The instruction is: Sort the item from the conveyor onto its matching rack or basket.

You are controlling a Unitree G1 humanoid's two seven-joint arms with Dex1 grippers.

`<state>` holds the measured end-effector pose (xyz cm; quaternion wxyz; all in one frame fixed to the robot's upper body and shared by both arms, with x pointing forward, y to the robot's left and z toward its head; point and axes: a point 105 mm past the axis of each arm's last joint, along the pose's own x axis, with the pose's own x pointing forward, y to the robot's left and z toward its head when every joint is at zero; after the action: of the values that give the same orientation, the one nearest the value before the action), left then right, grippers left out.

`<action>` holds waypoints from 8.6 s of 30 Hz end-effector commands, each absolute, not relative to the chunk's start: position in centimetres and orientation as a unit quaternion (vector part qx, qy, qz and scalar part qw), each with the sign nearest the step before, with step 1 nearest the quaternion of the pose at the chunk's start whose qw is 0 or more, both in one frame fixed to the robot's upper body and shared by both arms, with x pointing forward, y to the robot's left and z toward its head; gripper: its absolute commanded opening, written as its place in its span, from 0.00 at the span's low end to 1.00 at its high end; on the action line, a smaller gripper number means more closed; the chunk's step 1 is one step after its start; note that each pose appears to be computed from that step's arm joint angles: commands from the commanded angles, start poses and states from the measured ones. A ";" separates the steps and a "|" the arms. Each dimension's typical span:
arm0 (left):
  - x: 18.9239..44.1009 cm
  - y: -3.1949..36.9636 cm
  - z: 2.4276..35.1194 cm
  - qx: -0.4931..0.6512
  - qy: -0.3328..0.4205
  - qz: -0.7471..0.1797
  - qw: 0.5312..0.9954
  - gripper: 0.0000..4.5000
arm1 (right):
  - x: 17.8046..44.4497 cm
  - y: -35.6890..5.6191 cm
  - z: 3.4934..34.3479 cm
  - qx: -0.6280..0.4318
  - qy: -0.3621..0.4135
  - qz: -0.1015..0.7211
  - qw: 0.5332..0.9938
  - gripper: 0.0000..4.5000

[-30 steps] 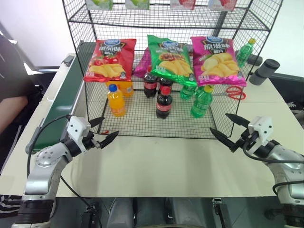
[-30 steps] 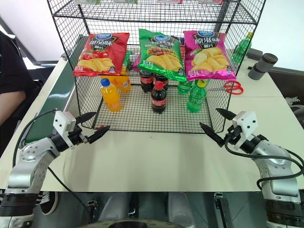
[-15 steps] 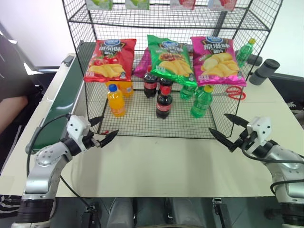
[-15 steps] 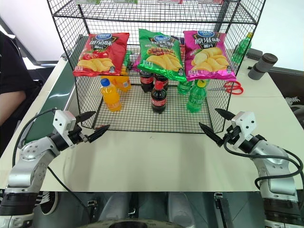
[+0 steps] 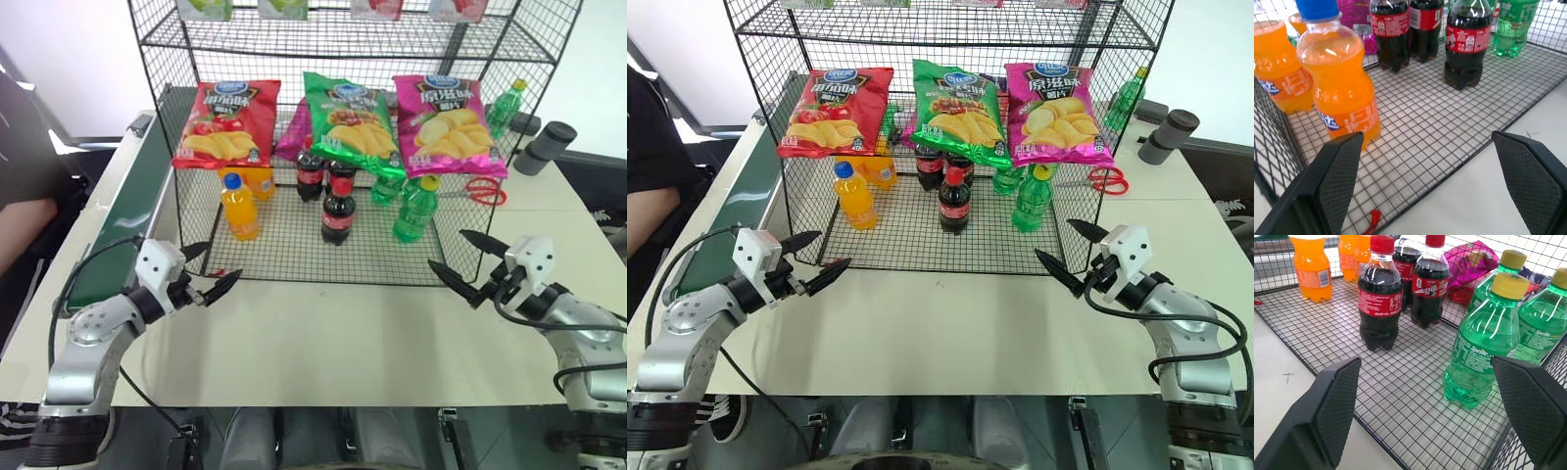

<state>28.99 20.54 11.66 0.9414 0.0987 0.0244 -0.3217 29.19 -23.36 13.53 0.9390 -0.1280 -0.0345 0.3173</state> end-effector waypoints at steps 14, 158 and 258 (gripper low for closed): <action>28.2 20.9 13.1 0.115 0.000 -0.303 0.946 1.00 | 30.1 -22.8 14.6 -0.137 -0.051 0.327 0.934 0.98; 29.5 35.2 14.1 0.042 -0.090 0.140 0.985 1.00 | 30.0 -9.6 17.0 -0.083 -0.133 0.480 0.863 0.98; 27.7 5.6 15.4 0.091 -0.033 -0.624 0.775 0.74 | 25.9 -4.8 16.7 0.047 -0.034 0.614 0.787 0.67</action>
<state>27.70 5.86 13.68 0.7764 0.0787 0.0081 -0.6253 26.78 -5.37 15.95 0.8047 0.0364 -0.0198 0.5922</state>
